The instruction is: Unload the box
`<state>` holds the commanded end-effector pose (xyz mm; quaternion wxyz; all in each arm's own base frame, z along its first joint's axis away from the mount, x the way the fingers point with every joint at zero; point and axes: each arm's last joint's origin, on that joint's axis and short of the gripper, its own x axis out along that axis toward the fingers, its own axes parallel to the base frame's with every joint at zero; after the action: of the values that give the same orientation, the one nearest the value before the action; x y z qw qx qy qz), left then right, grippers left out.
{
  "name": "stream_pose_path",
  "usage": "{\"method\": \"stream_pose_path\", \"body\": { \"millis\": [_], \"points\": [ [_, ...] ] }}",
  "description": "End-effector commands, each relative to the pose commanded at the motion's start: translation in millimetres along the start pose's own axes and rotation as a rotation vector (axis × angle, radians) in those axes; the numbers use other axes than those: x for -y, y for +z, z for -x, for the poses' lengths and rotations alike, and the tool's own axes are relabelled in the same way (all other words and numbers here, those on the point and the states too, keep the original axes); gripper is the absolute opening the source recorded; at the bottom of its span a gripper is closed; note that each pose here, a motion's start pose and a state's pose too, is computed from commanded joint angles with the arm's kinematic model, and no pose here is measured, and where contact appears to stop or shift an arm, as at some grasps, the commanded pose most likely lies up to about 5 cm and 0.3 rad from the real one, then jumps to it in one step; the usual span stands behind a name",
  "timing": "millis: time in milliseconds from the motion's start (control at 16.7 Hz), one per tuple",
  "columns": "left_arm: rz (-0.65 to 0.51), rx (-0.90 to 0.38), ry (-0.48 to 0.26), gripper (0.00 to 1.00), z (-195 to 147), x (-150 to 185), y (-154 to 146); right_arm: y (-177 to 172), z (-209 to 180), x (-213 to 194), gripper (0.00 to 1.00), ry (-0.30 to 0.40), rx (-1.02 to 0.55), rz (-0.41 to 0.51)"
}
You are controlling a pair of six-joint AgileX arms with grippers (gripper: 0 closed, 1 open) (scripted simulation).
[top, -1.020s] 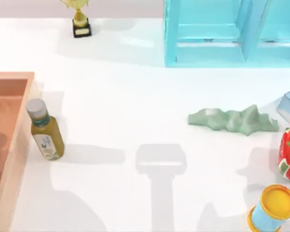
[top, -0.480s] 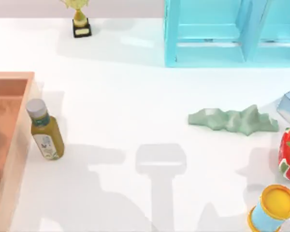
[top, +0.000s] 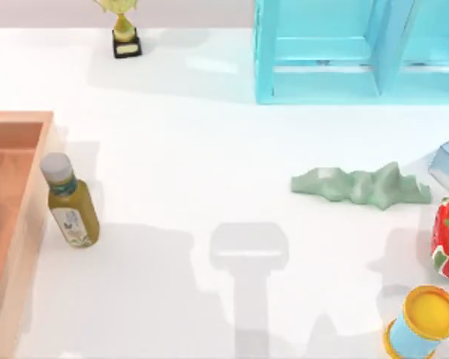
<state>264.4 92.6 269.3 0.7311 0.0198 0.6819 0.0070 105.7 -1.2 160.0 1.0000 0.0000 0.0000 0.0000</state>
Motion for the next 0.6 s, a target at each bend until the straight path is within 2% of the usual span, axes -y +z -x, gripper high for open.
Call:
{"method": "stream_pose_path", "body": {
  "millis": [120,420,600],
  "points": [
    [-0.004,-0.059,-0.031,0.00,-6.4,-3.3,-2.8,0.0,0.0,0.0,1.00,0.000,0.000,0.000],
    [-0.010,-0.063,-0.033,0.00,-6.9,-2.4,-2.8,0.0,0.0,0.0,1.00,0.000,0.000,0.000],
    [-0.009,-0.062,-0.050,0.00,-8.6,15.9,0.7,0.0,0.0,0.0,1.00,0.000,0.000,0.000]
  ]
}}
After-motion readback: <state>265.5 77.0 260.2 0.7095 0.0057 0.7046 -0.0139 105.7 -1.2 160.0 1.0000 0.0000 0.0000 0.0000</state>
